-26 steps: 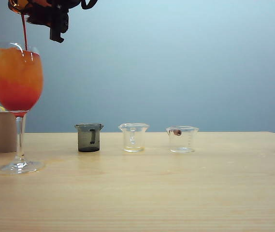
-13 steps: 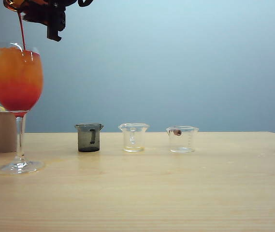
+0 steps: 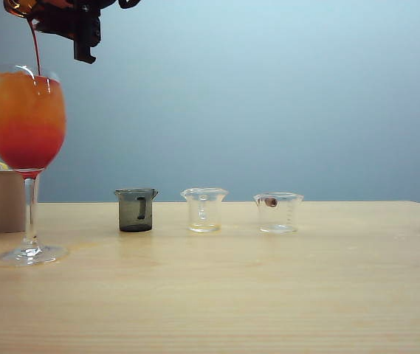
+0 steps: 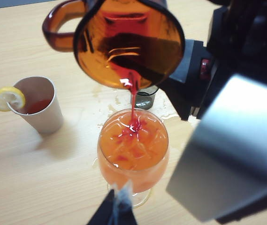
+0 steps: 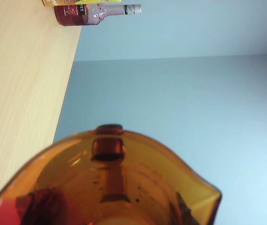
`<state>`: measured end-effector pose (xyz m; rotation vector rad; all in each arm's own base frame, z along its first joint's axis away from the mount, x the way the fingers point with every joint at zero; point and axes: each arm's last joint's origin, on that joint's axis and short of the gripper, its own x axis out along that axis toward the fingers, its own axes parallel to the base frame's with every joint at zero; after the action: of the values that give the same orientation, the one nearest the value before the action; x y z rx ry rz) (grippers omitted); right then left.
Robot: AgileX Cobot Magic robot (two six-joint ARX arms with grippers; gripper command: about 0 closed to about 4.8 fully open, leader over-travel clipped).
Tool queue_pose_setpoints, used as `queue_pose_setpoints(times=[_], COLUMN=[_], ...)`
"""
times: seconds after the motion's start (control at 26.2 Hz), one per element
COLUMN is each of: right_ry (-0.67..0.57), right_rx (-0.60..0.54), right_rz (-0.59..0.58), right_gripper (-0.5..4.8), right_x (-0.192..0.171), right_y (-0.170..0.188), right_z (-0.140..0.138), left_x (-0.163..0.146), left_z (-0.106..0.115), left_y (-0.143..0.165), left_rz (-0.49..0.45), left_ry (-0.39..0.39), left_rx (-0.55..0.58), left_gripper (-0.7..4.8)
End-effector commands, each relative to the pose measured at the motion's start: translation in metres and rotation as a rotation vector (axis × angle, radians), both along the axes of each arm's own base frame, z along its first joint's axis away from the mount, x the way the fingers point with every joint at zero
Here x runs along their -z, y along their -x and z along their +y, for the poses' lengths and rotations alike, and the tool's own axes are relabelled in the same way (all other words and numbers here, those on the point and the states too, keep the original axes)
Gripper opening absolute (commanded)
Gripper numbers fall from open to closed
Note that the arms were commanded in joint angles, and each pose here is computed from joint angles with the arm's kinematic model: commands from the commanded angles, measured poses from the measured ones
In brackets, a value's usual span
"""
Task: Pick up the fourth measuring cup from the left, pour the grenadine inside into the goblet, and finally put the measuring cup back in its original place.
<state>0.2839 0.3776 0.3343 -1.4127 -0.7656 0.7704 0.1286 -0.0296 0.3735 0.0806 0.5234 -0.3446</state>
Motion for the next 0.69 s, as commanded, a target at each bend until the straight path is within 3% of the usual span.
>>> queue_pose_setpoints(times=[0.04, 0.69], right_ry=[-0.037, 0.021], right_rx=[-0.005, 0.013], right_rz=[-0.027, -0.116], right_gripper=[2.41, 2.42], right_x=[-0.0091, -0.0092], right_y=[0.0036, 0.0039], right_z=[0.0000, 0.0003], left_x=[-0.0021, -0.0021], left_z=[-0.0001, -0.0001], left_y=[0.0008, 0.0008], left_rz=[-0.013, -0.013], left_ry=[0.001, 0.002], left_rx=[0.005, 0.006], left_gripper=[-0.04, -0.04])
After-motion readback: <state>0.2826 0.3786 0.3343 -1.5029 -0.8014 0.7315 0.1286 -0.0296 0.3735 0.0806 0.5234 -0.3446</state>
